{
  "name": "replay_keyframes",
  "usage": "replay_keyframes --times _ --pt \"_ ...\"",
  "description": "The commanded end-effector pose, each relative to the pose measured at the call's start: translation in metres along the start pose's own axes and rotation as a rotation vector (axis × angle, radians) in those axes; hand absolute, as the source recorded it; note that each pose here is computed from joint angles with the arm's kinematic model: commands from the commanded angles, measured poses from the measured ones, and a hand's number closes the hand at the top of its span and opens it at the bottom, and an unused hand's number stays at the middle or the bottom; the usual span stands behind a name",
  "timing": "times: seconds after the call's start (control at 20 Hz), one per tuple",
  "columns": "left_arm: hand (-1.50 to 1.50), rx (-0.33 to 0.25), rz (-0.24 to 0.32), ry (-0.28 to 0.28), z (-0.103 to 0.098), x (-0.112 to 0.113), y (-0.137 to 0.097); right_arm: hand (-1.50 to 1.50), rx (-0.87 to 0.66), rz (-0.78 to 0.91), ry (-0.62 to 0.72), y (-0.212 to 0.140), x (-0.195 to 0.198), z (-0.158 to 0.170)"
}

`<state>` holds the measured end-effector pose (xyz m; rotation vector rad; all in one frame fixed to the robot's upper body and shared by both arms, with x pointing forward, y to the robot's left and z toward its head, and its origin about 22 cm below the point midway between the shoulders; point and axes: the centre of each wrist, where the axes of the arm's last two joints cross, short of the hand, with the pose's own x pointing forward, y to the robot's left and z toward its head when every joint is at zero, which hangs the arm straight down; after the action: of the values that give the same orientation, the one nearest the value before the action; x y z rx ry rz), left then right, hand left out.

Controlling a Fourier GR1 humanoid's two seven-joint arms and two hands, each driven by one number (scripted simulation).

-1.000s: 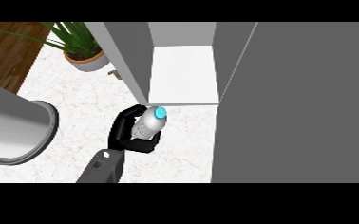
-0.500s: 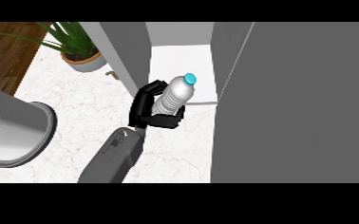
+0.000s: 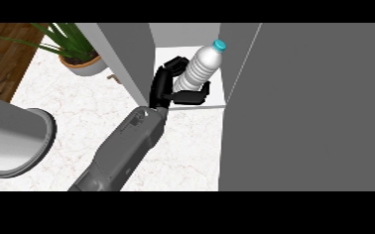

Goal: Pick up the bottled water, place it into the cabinet and close the cabinet

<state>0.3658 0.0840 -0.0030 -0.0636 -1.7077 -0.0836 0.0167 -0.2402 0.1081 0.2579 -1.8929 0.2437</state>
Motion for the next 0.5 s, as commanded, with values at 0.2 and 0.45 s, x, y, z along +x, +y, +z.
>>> replay_keyframes --times 0.2,0.45 --pt "1.50 0.128 -0.035 0.040 -0.043 0.026 -0.002 -1.50 -0.012 -0.059 -0.047 -0.005 0.018 -0.007" --pt "1.50 0.234 -0.212 0.071 -0.047 0.014 0.007 -1.50 0.008 -0.057 -0.064 -0.006 0.009 -0.007"
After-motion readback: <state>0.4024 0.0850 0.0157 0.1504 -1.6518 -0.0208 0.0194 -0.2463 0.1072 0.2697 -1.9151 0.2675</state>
